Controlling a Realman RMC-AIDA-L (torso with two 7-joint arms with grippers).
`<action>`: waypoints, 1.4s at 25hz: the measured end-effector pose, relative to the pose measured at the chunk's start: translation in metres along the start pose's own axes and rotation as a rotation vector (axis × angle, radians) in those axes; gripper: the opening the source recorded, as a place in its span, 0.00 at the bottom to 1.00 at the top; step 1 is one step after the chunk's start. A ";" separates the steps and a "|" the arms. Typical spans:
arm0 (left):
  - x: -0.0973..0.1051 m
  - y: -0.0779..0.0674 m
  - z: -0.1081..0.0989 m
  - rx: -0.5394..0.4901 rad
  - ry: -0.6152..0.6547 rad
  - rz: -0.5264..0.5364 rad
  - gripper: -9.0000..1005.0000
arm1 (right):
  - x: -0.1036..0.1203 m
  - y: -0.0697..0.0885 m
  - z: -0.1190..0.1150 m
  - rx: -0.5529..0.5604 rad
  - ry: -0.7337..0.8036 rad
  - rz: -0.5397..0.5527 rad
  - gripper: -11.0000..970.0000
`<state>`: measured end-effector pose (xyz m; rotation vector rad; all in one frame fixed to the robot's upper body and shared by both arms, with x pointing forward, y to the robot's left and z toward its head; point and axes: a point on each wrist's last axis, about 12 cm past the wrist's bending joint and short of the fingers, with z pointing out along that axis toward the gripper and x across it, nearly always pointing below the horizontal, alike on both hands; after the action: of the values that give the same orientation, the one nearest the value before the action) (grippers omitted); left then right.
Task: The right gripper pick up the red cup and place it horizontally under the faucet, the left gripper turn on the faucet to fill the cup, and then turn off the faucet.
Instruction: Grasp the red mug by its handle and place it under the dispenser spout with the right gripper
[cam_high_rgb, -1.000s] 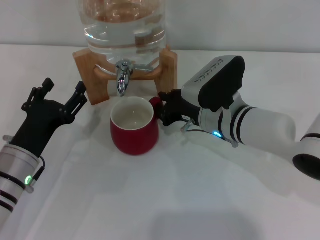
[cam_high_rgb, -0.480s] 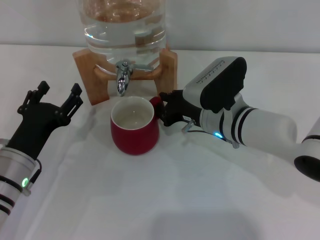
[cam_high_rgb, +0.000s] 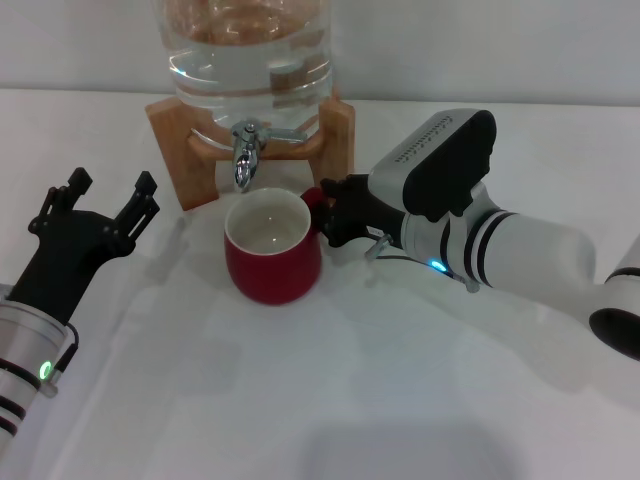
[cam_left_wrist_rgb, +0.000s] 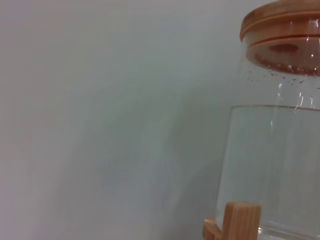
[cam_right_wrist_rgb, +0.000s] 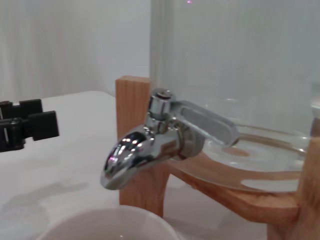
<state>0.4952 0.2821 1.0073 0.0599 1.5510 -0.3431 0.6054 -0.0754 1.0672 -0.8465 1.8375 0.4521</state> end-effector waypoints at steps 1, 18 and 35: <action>0.000 0.000 0.000 0.000 0.000 0.000 0.88 | 0.000 -0.001 0.000 0.003 0.001 0.002 0.27; -0.001 -0.002 0.004 0.015 -0.002 0.004 0.88 | 0.000 0.003 0.000 -0.012 -0.001 -0.004 0.27; -0.002 -0.002 0.005 0.017 -0.002 0.004 0.88 | 0.002 0.002 -0.001 -0.008 0.003 -0.010 0.28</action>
<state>0.4994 0.2788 1.0094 0.0758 1.5454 -0.3528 0.6029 -0.0755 1.0653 -0.8620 1.8343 0.4526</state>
